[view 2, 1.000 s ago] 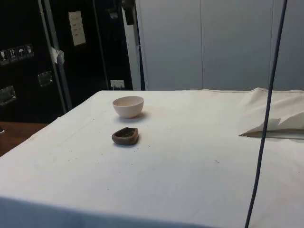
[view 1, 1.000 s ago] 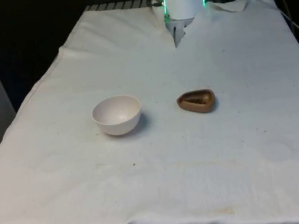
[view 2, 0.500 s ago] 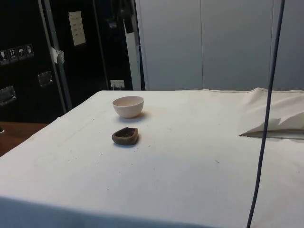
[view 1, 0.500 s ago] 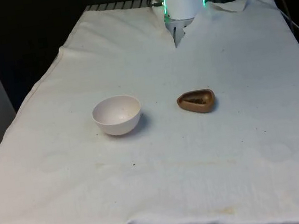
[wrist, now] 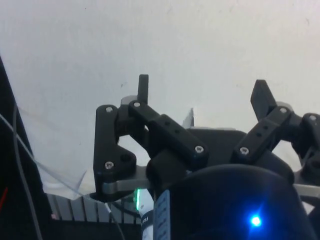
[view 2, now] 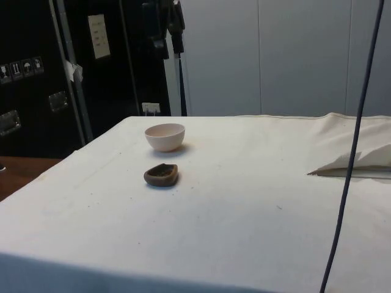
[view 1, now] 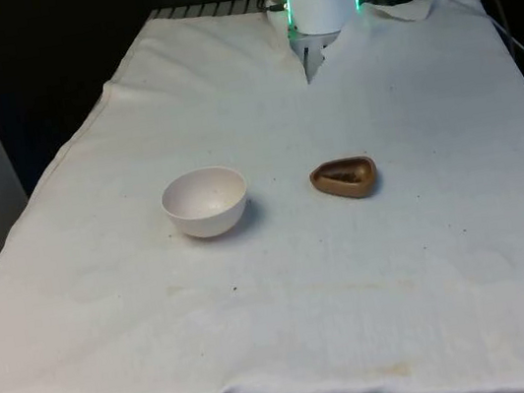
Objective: Pour the coffee beans from the cup into the bowl.
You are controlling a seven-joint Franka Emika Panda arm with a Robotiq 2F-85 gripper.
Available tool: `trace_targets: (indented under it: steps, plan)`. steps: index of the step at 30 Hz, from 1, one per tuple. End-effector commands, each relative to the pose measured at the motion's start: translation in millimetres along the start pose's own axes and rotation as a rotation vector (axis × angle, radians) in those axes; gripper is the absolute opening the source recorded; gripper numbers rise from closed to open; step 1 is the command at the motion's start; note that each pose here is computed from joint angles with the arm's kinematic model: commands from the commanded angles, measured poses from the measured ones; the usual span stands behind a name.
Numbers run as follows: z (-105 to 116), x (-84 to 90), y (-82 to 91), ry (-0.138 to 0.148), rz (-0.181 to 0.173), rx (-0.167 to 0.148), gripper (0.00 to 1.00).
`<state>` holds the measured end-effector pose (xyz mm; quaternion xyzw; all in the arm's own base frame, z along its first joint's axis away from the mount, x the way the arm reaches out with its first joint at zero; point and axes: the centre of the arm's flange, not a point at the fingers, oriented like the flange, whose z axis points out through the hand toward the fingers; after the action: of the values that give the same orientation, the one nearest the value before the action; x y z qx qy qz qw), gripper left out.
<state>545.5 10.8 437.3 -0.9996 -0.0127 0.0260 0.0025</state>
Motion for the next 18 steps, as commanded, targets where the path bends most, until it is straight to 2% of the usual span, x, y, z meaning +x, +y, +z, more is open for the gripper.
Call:
trace_targets:
  steps: [1,6,7,8,13,14,15,16,18]
  plan:
    - [1,-1.6,-3.1,0.018,0.005,-0.002,1.0]
    - [10,-4.4,-11.2,0.036,0.015,-0.001,1.0]
    - [11,-3.8,-9.6,0.024,0.01,0.0,1.0]
    - [14,-5.0,-13.8,0.042,0.02,-0.001,1.0]
    - [27,-7.7,-20.1,0.054,0.032,0.0,1.0]
    - [30,-8.7,-21.7,0.055,0.034,0.0,1.0]
    - [28,-7.3,-19.6,0.041,0.027,0.0,1.0]
    - [36,-10.2,-23.7,0.06,0.041,0.0,1.0]
    - [41,-11.6,-27.3,0.066,0.045,0.0,1.0]
